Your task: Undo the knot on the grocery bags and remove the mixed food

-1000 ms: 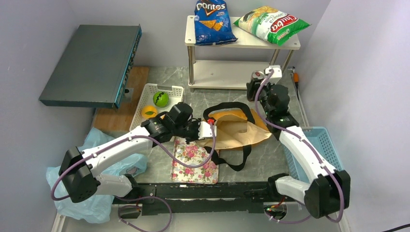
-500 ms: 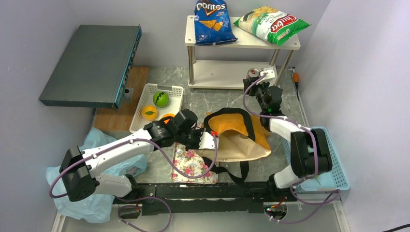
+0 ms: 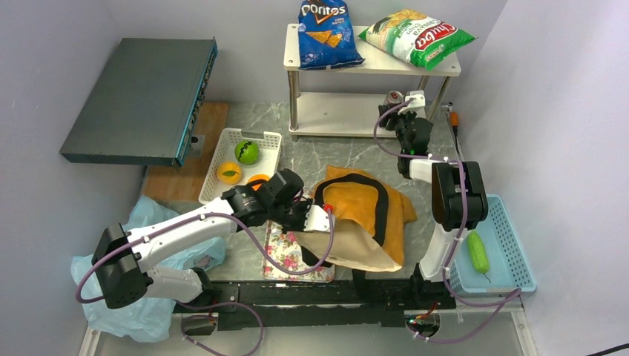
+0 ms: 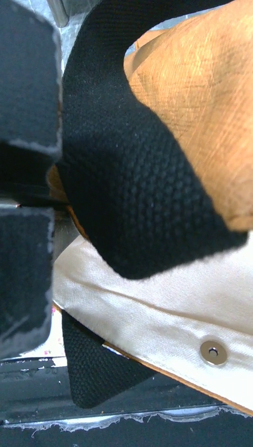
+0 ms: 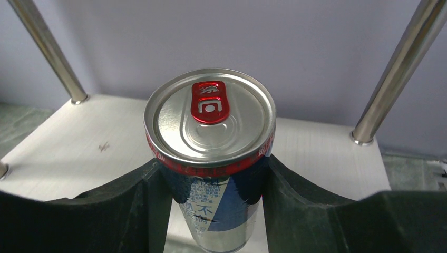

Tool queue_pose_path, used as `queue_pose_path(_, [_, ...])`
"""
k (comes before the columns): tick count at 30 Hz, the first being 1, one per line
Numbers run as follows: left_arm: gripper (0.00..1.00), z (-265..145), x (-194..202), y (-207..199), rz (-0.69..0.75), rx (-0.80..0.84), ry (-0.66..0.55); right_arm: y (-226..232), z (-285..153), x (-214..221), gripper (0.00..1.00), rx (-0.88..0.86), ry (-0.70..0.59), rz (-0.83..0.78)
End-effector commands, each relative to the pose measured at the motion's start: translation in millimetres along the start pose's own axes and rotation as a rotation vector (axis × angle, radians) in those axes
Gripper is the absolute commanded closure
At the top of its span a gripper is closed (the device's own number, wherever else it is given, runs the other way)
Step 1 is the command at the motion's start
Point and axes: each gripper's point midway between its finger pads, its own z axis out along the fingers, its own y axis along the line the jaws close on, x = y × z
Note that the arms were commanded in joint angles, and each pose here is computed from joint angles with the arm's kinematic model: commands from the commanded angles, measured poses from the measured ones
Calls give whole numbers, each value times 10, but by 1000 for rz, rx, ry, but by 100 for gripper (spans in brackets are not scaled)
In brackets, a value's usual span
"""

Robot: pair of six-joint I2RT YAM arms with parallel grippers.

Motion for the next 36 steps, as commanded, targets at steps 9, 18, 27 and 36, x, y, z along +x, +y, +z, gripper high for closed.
queue_pose_path(9, [100,47,-28,59,12,13,19,-262,467,-474,100,34,-199,-28])
queue_pose_path(18, [100,72,-7,55,9,18,28,-362,667,-262,100,60,-169,-47])
queue_pose_path(27, [100,84,-26,72,1,19,27,-423,708,-87,66,82,-131,-63])
queue_pose_path(36, [100,103,-66,99,-14,27,28,-414,700,-51,32,71,-123,-61])
